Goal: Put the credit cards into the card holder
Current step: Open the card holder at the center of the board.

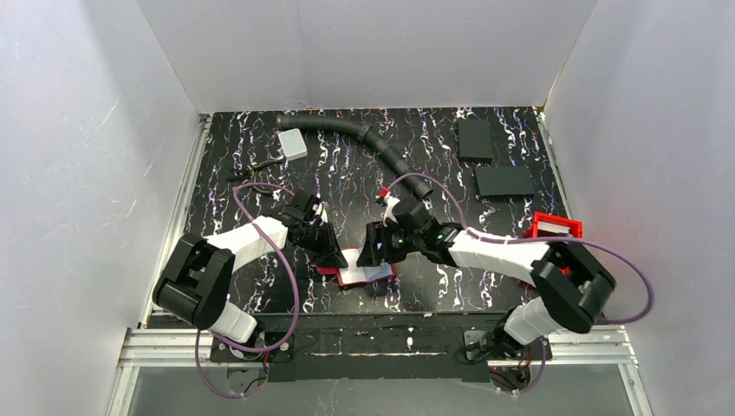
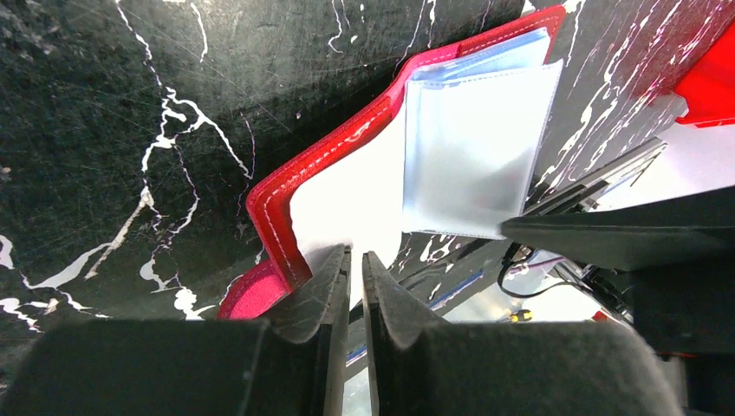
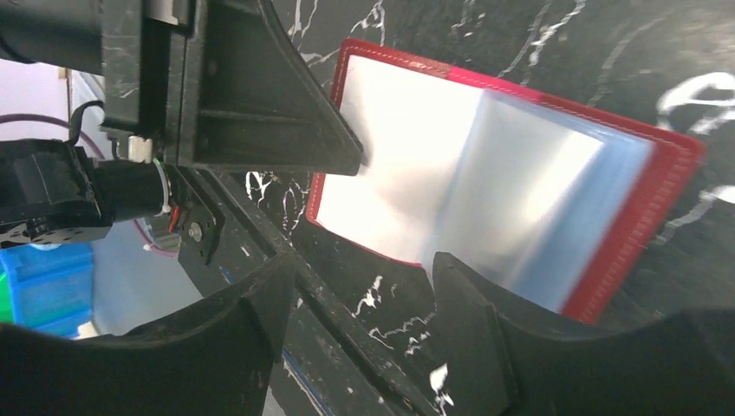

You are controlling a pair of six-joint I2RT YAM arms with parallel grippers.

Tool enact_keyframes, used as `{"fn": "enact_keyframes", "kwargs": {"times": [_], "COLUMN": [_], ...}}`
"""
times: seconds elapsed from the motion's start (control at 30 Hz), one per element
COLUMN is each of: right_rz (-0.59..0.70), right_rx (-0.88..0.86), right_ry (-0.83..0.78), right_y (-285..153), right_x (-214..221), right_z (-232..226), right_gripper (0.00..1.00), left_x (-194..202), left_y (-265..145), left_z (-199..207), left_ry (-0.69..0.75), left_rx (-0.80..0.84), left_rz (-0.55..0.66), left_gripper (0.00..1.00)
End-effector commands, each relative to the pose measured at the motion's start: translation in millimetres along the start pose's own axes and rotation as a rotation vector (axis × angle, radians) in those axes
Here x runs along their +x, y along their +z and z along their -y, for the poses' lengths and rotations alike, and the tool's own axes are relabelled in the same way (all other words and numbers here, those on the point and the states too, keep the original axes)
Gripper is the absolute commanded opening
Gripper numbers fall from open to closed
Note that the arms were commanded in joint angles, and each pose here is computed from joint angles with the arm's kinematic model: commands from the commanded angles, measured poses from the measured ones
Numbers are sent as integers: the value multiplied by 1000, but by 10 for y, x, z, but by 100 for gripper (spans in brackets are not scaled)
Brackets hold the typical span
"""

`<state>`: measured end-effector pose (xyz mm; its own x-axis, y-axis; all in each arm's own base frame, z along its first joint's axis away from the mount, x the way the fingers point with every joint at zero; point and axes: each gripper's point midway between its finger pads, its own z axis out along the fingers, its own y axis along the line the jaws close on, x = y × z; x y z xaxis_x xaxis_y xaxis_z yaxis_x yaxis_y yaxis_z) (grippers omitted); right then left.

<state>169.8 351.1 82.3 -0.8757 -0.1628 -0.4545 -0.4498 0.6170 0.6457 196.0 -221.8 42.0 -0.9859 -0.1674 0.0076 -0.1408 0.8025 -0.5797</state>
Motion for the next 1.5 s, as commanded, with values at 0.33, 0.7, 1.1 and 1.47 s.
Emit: {"fn": "enact_keyframes", "kwargs": {"times": [0.33, 0.7, 1.1, 1.47], "right_rz": [83, 53, 44, 2], "right_rx": [43, -101, -175, -228], "right_ry": [58, 99, 68, 68], "right_y": [-507, -213, -34, 233], "right_x": [-261, -200, -174, 29], "right_z": [340, 180, -153, -220], "right_gripper": [75, 68, 63, 64], "left_x": [56, 71, 77, 42], "left_y": [54, 65, 40, -143], "left_z": [-117, -106, -73, -46], "left_ry": [11, 1, 3, 36], "left_rx": [-21, -10, 3, -15], "left_rz": [-12, -19, -17, 6], "left_gripper": [8, 7, 7, 9]}}
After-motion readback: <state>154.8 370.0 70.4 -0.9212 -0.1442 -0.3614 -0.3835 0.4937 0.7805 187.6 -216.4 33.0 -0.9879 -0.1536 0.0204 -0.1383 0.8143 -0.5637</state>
